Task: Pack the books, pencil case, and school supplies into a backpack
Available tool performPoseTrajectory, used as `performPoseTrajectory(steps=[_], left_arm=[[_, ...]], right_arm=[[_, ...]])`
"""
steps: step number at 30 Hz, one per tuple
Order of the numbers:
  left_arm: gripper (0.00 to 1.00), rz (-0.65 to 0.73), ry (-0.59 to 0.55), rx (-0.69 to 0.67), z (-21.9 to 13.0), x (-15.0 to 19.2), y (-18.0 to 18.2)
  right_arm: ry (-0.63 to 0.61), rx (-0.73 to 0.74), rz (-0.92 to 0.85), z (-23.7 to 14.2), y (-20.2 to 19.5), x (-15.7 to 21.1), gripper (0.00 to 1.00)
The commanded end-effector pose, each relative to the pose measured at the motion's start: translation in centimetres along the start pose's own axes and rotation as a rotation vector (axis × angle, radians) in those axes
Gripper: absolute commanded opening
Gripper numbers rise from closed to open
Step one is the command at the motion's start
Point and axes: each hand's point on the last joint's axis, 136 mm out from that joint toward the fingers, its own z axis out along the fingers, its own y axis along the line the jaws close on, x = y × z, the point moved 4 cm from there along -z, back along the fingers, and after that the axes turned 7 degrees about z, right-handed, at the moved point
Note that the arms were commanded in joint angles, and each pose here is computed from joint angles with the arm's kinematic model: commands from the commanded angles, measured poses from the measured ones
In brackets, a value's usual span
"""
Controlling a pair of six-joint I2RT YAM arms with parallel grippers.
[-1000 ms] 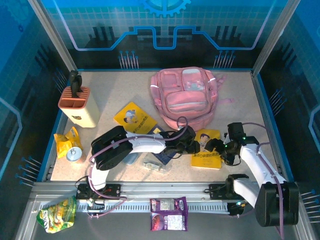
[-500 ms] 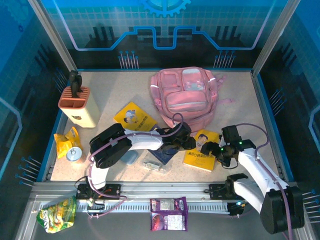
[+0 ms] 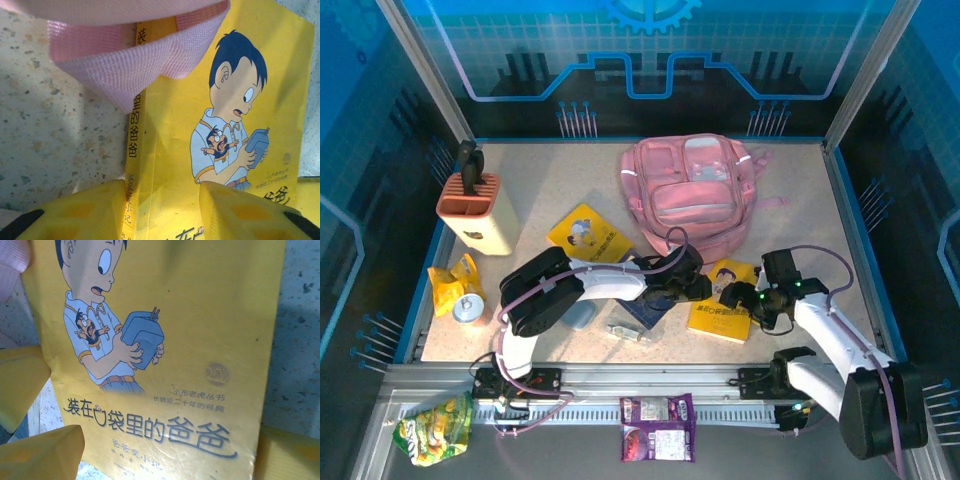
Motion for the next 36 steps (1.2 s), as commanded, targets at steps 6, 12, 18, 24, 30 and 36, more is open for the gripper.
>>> performPoseTrajectory(steps=[6,12,18,24,30,36], left_arm=[[0.43,0.036,0.039,-0.015,0.5,0.8,-0.1],[0.43,0.038,0.045,-0.02,0.6,0.9,0.0],[0.43,0.037,0.048,-0.018,0.8,0.9,0.0],[0.43,0.04,0.05,-0.019,0.9,0.9,0.0],[0.43,0.042,0.051,-0.024,0.8,0.9,0.1],[0.42,0.048,0.05,-0.019,0.8,0.8,-0.1]], right_arm=[[-0.014,-0.099,-0.053,-2.0,2.2,0.1,0.77],[-0.036,-0.11,-0.072,-3.3,2.7,0.1,0.71],[-0.045,-0.111,-0.089,-4.2,3.0,0.0,0.64],[-0.041,-0.105,-0.085,-4.4,2.9,0.2,0.56],[-0.054,-0.088,-0.07,-5.0,2.7,0.2,0.45],[-0.041,-0.098,-0.058,-4.5,2.6,0.2,0.3]])
